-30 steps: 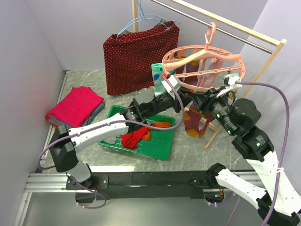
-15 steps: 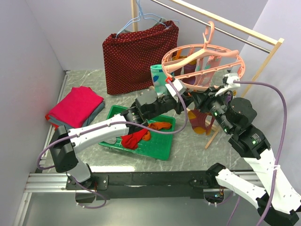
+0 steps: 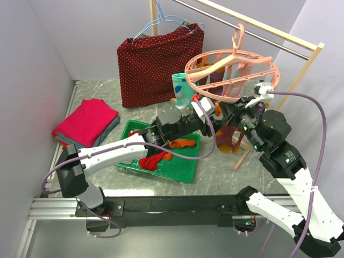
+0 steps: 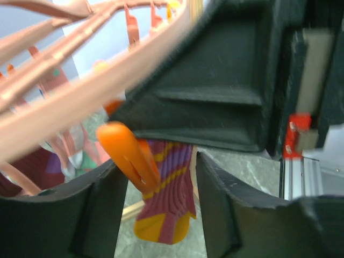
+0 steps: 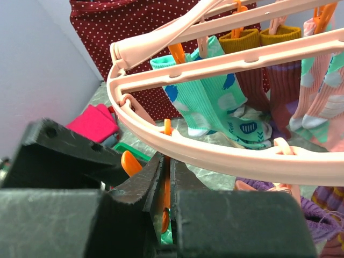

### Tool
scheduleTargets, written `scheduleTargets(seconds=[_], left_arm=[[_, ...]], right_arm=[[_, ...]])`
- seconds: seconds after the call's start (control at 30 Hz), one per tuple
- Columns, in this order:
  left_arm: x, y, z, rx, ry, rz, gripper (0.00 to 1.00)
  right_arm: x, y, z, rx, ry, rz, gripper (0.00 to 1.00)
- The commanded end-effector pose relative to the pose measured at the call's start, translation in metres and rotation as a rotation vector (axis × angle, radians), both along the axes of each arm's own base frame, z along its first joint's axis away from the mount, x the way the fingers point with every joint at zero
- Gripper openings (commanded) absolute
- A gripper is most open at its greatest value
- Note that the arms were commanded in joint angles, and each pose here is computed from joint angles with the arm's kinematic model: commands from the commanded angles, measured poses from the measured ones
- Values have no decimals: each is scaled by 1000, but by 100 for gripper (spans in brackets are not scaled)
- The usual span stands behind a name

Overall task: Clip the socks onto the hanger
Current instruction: Open the clamp at the hanger.

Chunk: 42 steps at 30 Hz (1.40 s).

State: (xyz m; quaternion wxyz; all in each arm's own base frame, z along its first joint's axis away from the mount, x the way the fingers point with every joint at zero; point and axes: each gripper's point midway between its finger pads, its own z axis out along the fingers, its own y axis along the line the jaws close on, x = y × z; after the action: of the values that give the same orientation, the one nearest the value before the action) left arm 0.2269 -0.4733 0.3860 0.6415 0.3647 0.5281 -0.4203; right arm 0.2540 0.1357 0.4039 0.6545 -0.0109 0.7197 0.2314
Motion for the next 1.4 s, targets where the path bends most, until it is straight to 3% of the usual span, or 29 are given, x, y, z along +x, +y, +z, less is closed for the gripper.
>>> scheduleTargets(seconds=[0.0,0.17,0.37,0.57,0.67,0.83,0.97,1.0,1.17,1.37], left_arm=[[-2,12,24,-96,-42,37,60],[3,14,28,-142,-53,69,56],[11,20,33,-188,-60,119,45],[10,16,33,-190,-65,108,28],[10,14,30,-187,-65,105,14],[13,16,23,-165,-97,122,4],[15,17,16,-144,-104,137,4],[15,17,16,-144,-105,137,4],[16,16,15,-137,-106,138,4],[12,14,18,-135,-99,121,4]], right_arm=[[1,-3,22,57,-62,-19,7],[-1,-4,23,65,-59,-18,6],[-3,-1,23,75,-53,-2,7],[-4,0,23,78,-49,5,7],[-7,0,27,82,-53,13,9],[-13,3,32,56,-39,51,18],[-23,1,38,9,-28,81,27],[-25,1,38,-12,-29,90,35],[-34,-2,40,-55,-38,115,53],[-34,10,28,-71,-29,176,70]])
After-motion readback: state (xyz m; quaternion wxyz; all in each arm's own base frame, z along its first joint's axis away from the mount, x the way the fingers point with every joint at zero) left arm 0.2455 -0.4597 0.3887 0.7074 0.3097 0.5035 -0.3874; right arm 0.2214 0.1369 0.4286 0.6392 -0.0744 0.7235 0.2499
